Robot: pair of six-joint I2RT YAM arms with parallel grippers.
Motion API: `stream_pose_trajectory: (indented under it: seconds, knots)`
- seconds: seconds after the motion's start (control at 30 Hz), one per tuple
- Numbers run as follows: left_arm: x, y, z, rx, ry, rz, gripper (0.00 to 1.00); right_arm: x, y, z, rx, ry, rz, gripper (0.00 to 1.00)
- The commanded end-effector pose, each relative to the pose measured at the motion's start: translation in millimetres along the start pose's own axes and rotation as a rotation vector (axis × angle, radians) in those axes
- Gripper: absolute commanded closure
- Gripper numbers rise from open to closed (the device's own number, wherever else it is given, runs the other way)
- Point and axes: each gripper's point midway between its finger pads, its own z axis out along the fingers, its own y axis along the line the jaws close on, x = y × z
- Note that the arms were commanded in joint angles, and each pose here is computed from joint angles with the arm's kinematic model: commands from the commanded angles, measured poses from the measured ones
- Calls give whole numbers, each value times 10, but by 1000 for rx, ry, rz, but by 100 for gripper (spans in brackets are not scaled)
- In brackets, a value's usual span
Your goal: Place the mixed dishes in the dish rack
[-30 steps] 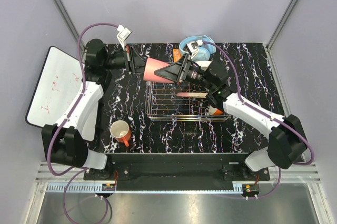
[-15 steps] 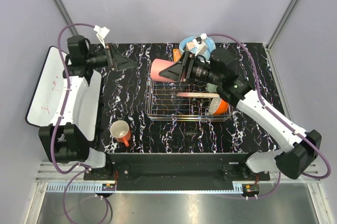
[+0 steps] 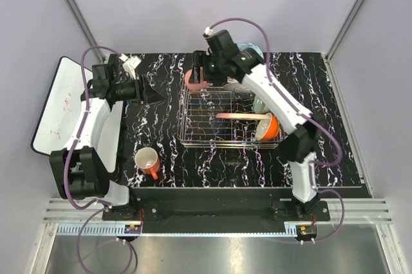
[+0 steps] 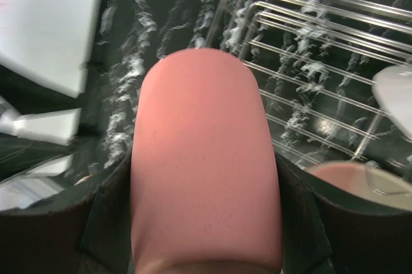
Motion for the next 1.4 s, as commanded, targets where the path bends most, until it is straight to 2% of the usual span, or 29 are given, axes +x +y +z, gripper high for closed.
stream_pose_trajectory:
  seconds: [0.0,0.13,0.33,0.6,0.93,1.37]
  knots:
    - [115,63,-32,-14,57,79,44,4,-258,77,219,46,-145,100]
    - [156,64,-41,14,97,68,49,20,-319,295,255,65,-176,100]
    - [183,13,-87,27,98,87,50,350,-527,669,305,164,-202,100]
    - [317,32,-91,26,116,91,50,388,-555,855,338,149,-272,100]
    - [515,119,-94,5,153,109,50,785,-782,1307,379,254,-316,100]
    - [545,106,-102,13,164,107,51,980,-935,1557,407,290,-352,100]
